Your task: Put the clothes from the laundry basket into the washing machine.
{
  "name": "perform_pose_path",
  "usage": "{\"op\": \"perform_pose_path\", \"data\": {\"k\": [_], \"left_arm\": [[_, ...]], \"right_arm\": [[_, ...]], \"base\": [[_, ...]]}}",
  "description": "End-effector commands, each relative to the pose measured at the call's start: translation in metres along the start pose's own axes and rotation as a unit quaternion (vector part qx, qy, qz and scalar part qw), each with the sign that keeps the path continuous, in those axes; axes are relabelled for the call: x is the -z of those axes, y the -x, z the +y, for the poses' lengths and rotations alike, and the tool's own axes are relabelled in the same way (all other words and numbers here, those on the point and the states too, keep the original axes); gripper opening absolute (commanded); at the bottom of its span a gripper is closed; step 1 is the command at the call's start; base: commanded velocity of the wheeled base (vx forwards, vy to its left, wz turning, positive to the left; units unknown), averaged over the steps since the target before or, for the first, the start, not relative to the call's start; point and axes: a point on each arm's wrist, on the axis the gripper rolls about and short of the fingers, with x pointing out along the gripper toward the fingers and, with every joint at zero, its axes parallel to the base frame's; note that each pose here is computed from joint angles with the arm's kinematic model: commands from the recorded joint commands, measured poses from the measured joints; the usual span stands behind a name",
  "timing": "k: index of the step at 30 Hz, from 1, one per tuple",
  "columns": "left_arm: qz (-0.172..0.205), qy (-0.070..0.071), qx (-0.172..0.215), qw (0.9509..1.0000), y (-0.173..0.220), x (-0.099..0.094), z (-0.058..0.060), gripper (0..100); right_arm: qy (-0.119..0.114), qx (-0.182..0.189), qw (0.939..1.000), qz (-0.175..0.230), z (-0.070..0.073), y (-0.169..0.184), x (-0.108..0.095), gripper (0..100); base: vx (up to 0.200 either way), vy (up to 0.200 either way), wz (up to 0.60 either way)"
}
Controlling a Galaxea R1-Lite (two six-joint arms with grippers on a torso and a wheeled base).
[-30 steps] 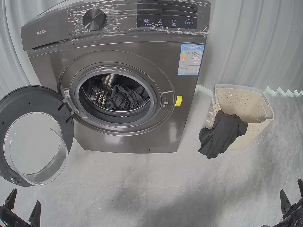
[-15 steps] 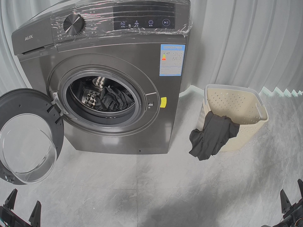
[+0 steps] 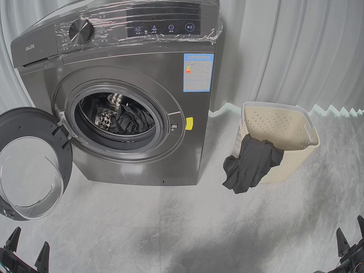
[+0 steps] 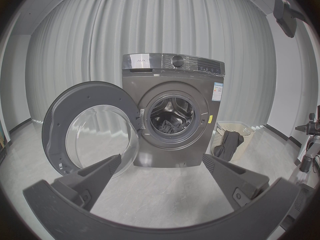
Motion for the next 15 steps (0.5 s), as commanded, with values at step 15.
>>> {"op": "perform_pose_path", "data": {"k": [15], "left_arm": [[0.001, 0.001, -0.001, 1.0000, -0.0001, 0.0048, 0.0002, 100]], "right_arm": [[0.000, 0.000, 1.0000, 0.000, 0.0000, 0.0000, 0.0021, 100]], "base": [[0.000, -0.067, 0.00]]}}
